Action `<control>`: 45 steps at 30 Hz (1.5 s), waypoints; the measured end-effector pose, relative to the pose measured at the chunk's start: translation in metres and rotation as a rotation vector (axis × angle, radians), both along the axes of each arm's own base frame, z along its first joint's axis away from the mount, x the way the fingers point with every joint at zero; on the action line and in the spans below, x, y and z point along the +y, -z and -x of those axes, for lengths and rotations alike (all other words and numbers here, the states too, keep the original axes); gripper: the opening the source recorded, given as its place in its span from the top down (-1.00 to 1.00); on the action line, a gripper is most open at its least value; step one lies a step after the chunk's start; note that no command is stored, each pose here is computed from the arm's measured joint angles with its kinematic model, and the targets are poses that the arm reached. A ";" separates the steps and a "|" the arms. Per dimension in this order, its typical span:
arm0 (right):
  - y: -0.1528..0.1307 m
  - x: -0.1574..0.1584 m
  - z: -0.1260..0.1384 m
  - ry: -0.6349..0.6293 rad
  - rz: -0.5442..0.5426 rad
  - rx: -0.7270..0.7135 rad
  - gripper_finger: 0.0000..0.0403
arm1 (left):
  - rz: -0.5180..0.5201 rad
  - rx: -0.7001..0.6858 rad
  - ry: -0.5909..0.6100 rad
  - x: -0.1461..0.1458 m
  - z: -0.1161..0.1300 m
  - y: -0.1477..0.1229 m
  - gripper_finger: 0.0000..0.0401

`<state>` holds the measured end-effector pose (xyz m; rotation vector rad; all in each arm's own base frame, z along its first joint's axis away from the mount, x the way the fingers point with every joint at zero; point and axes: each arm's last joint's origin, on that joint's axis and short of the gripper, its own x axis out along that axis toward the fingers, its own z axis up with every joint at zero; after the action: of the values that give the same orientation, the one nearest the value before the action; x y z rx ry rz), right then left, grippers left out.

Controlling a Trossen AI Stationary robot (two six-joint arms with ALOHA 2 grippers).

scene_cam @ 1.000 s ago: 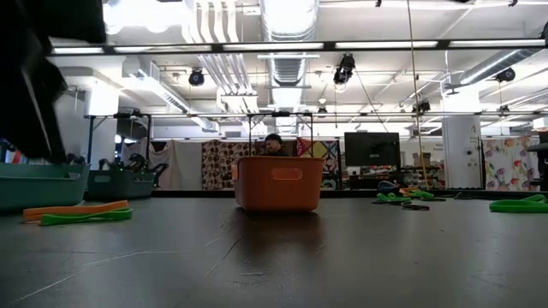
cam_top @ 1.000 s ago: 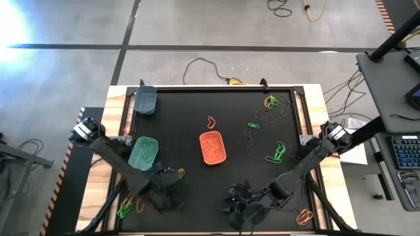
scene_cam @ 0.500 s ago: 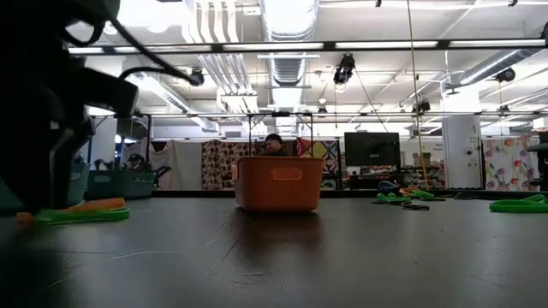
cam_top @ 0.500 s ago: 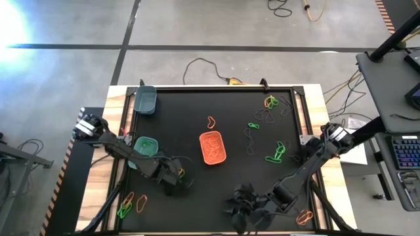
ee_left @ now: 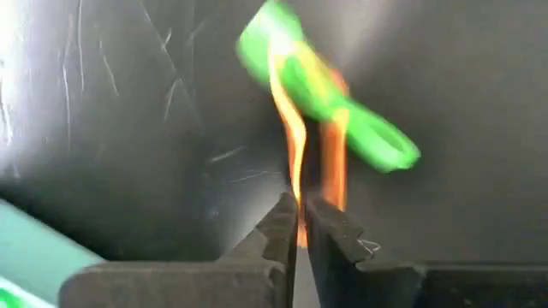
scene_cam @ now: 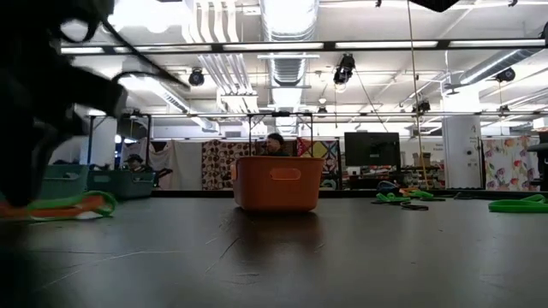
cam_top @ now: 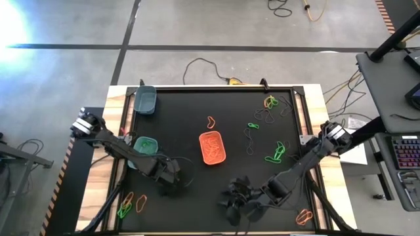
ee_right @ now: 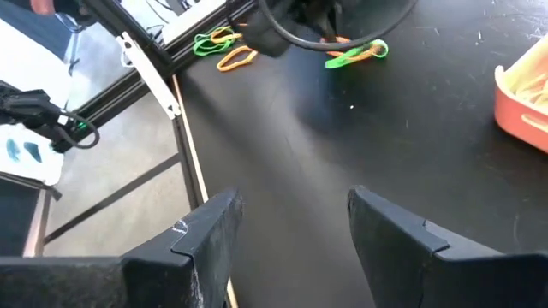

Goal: Sort rubber bands into baskets
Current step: Put the orange rubber band into the orange bin

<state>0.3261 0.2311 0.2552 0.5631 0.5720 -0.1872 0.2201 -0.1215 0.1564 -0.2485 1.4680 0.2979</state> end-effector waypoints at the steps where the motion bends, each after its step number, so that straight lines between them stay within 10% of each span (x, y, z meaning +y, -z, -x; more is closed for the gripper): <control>1: 0.000 -0.001 -0.001 -0.002 0.007 0.000 -0.02 | 0.016 -0.030 0.012 -0.001 -0.003 -0.008 0.94; 14: 0.002 -0.024 -0.016 -0.056 0.049 0.046 -0.02 | 0.076 -0.185 0.018 0.025 0.004 -0.065 1.00; 32: 0.003 -0.026 -0.017 -0.102 0.035 0.069 -0.02 | 0.067 -0.110 0.113 0.019 0.027 -0.013 -0.09; 45: 0.003 -0.026 -0.017 -0.105 0.044 0.073 -0.02 | 0.049 -0.154 0.170 0.013 0.031 0.023 -0.03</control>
<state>0.3430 0.2049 0.2522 0.4838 0.6658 -0.1208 0.1893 -0.1089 0.1329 -0.1802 1.3358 0.1033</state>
